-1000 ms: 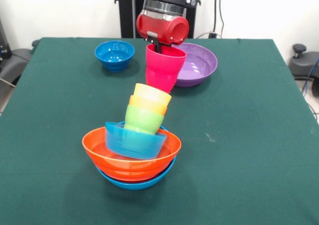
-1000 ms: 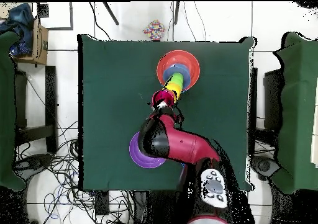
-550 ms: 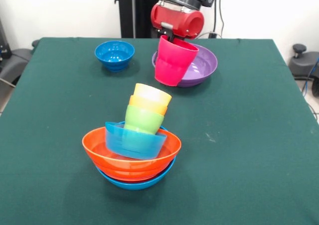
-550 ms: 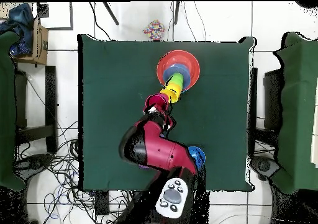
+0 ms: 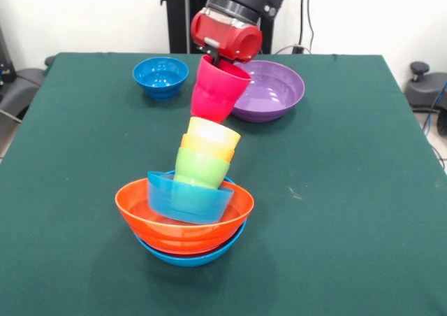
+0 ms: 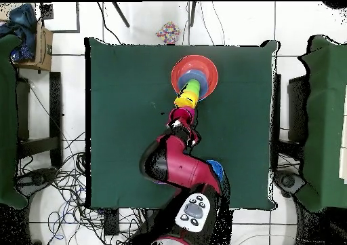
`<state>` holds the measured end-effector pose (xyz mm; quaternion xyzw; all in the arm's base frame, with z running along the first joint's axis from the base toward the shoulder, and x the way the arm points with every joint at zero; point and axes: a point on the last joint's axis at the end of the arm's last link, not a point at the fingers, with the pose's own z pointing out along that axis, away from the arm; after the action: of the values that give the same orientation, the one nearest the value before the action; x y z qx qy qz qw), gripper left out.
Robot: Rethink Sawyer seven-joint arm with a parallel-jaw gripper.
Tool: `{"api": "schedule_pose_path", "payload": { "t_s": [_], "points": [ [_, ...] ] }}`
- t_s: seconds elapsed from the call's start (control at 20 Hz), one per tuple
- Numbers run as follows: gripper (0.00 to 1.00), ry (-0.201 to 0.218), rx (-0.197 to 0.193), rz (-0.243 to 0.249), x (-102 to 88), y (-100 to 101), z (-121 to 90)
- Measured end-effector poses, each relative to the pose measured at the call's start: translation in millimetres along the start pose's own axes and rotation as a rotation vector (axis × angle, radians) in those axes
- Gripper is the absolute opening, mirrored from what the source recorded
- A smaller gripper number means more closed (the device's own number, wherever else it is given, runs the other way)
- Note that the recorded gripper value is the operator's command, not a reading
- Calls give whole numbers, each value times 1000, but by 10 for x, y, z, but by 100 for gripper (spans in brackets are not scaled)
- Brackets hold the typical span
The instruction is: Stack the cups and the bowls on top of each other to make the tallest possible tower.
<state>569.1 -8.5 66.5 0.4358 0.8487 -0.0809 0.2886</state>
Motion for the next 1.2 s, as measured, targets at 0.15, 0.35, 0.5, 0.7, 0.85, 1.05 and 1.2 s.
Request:
{"api": "schedule_pose_path", "payload": {
  "t_s": [0.15,0.35,0.5,0.7,0.85,1.05,1.2],
  "points": [
    [0,-3,15,-5,0,-66,31],
    [0,-15,30,-13,-3,-157,81],
    [0,-32,23,-18,-2,-178,113],
    [0,-58,-3,-17,-41,-145,117],
    [0,-52,-29,19,-110,-96,162],
    [0,-6,-66,76,-238,-104,301],
    [0,14,-82,95,-292,-132,363]
  ]
}}
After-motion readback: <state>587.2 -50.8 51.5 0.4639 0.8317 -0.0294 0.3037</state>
